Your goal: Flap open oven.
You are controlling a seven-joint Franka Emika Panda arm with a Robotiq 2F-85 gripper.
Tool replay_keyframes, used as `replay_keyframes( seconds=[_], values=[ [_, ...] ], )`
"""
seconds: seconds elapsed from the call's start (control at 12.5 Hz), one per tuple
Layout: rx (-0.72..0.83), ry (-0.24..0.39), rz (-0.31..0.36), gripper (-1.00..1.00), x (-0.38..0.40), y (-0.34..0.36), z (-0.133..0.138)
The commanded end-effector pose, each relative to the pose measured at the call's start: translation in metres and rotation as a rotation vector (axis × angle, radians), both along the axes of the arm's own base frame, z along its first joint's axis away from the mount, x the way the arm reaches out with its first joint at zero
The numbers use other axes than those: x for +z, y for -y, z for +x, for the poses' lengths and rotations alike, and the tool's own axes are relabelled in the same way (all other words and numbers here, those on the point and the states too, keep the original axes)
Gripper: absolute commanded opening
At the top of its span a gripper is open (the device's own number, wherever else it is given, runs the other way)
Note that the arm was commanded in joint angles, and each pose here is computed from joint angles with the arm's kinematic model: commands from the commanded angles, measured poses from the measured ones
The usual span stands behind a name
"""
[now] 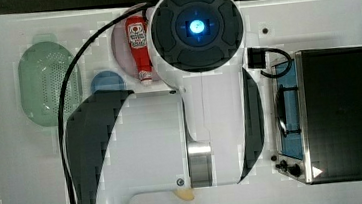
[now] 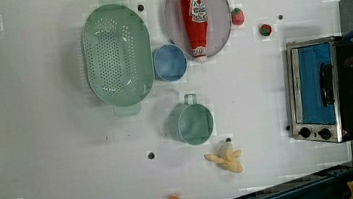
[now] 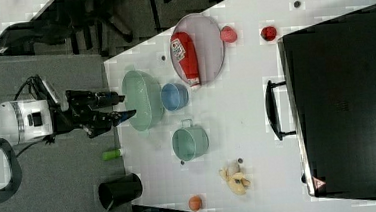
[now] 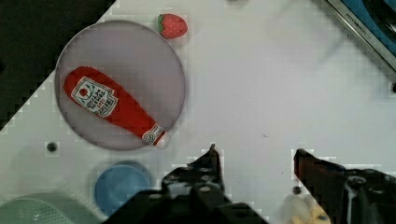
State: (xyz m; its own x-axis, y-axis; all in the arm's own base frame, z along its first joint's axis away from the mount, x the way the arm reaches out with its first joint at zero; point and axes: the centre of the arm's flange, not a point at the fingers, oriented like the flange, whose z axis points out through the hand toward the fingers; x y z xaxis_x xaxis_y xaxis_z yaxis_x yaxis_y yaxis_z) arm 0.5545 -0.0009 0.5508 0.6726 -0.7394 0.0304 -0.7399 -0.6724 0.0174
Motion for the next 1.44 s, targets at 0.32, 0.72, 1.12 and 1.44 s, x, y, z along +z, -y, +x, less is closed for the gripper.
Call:
replay_keyframes(
  seconds=[0.32,0.72,1.12,1.44],
  values=[
    [-0.073,-0.035,-0.002,1.0,0.037,0.052,-0.115],
    [-0.074,-0.036,-0.001,0.15,0.037,0.053,-0.115],
    [-0.071,-0.035,0.0,-0.65,0.033,0.065,-0.114],
    [0.188,-0.029,0.015,-0.65,0.013,0.105,-0.115]
  ],
)
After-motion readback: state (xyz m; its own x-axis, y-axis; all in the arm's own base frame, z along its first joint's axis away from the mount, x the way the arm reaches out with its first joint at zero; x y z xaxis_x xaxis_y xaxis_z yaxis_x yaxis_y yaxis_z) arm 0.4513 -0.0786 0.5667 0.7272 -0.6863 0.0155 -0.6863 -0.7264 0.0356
